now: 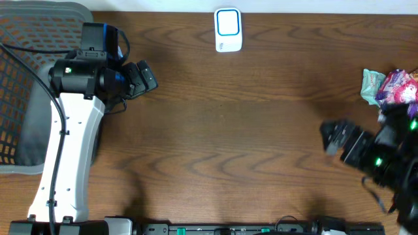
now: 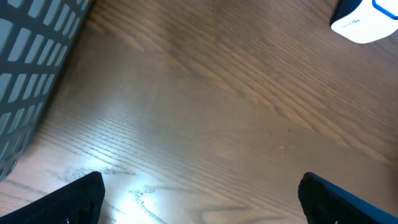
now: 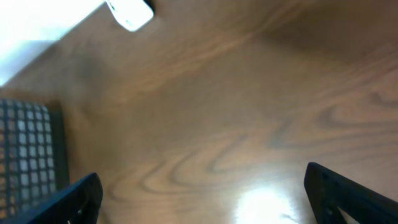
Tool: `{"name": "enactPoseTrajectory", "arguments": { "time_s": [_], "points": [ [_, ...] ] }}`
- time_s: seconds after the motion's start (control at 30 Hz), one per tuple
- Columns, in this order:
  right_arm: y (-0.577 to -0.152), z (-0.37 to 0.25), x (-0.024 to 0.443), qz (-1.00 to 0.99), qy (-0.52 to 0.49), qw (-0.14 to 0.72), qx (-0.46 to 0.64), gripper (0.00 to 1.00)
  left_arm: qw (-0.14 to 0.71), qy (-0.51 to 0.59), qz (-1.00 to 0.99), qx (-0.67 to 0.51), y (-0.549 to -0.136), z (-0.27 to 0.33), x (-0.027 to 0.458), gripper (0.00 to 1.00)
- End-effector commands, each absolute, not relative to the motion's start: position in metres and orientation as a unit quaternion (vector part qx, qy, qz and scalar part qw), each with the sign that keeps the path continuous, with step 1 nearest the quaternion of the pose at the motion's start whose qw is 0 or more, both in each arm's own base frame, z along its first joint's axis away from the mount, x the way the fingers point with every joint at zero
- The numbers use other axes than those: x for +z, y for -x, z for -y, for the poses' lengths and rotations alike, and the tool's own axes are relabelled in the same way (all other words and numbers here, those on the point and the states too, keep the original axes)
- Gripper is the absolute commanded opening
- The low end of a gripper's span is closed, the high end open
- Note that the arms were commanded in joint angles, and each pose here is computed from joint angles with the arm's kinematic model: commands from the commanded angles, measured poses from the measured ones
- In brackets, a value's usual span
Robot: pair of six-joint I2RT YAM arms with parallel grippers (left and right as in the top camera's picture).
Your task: Scan the item barcode
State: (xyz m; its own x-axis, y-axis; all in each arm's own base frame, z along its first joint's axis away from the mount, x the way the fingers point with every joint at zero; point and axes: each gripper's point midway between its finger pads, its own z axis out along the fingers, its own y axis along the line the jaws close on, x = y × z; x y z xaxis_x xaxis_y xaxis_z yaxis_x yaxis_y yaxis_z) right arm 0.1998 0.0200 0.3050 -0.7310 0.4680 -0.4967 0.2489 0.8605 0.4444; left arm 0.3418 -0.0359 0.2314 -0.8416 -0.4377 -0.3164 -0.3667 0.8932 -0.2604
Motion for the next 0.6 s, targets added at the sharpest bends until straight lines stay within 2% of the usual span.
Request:
{"name": "enactPoseTrajectory", "arguments": {
  "time_s": [0.0,0.37,0.57],
  "points": [
    [-0.179,-0.025,0.277,-0.921,-0.194,0.289,0.174,0.99,0.185,0.217,-0.954,-0.092,-0.342,0.034,0.231,0.99],
    [-0.145,-0.030,0.202,-0.926,-0.287,0.168,0.180,0.99,0.185,0.217,-0.954,-0.092,-0.342,0.034,0.231,0.99],
    [-0.142,-0.026,0.190,-0.929,-0.293,0.156,0.165,0.99,0.185,0.217,-0.954,-0.092,-0.342,0.034,0.231,0.99]
  ]
}}
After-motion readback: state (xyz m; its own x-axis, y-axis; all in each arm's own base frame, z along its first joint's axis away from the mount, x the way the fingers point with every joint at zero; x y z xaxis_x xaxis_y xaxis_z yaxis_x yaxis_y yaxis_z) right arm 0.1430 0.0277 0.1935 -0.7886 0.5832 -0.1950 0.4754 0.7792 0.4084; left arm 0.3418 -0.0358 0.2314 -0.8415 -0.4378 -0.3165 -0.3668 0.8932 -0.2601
